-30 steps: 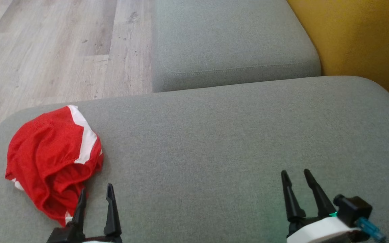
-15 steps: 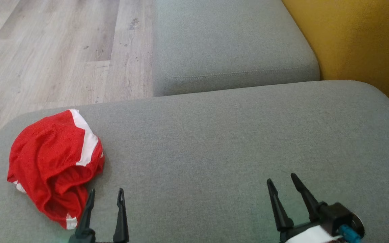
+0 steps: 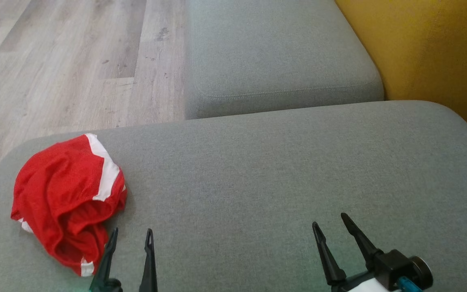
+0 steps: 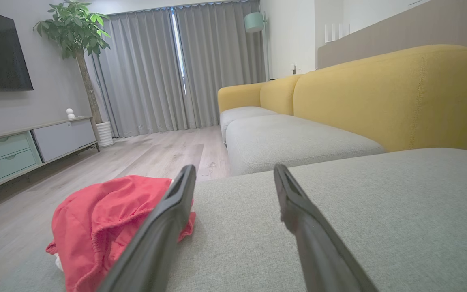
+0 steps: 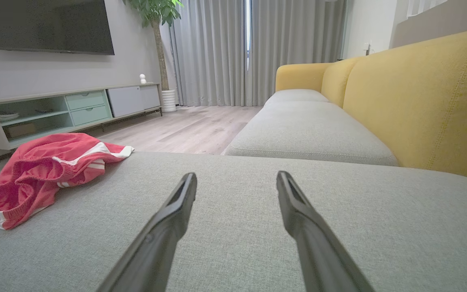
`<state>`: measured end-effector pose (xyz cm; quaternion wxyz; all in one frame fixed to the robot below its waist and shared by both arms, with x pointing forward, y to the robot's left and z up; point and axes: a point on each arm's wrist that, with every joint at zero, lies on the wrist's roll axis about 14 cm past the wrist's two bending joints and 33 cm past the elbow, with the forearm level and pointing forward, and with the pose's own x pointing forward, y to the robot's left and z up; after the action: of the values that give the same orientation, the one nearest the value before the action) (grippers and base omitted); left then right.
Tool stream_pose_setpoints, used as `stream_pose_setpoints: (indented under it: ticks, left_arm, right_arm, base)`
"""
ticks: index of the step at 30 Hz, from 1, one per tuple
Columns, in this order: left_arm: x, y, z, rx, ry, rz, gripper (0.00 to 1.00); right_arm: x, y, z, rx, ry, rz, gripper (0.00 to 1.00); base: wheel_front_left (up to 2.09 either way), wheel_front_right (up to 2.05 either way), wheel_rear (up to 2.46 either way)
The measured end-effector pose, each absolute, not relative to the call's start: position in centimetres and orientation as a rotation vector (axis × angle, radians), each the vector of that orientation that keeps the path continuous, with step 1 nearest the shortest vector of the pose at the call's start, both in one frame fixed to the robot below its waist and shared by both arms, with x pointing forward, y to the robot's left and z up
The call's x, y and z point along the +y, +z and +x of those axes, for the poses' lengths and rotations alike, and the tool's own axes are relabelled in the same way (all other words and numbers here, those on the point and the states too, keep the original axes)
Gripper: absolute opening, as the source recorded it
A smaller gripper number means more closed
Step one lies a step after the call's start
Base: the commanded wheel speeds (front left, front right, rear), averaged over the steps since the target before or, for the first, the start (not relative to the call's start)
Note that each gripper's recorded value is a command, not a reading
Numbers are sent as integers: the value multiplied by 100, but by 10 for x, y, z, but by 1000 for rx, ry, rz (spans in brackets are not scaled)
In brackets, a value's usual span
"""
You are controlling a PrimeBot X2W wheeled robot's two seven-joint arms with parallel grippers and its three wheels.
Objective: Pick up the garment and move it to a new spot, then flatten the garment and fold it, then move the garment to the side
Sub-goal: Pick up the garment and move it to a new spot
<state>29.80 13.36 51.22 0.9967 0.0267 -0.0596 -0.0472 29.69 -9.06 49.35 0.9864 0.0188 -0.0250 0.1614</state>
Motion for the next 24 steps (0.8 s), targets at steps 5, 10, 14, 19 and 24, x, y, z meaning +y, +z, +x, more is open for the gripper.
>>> stream_pose_setpoints:
  ticks: [5,10,14,19,24]
  left_arm:
    - [136,512,297,-118,-87,53,100]
    - [145,506,292,-104,-55,51,100]
    - [157,502,285,-94,-11,48,100]
    - [182,498,273,-85,69,53,100]
    - [212,496,256,-83,174,58,100]
  right_arm:
    - [-89,493,296,-48,330,37,100]
    - [-81,487,295,-28,359,35,100]
    - [-69,487,298,-23,403,28,100]
    - [-46,487,300,-16,483,21,100]
    - [-25,487,301,-9,558,23,100]
  base:
    - [0,0,0]
    - [0,0,0]
    - [0,0,0]
    - [0,0,0]
    - [0,0,0]
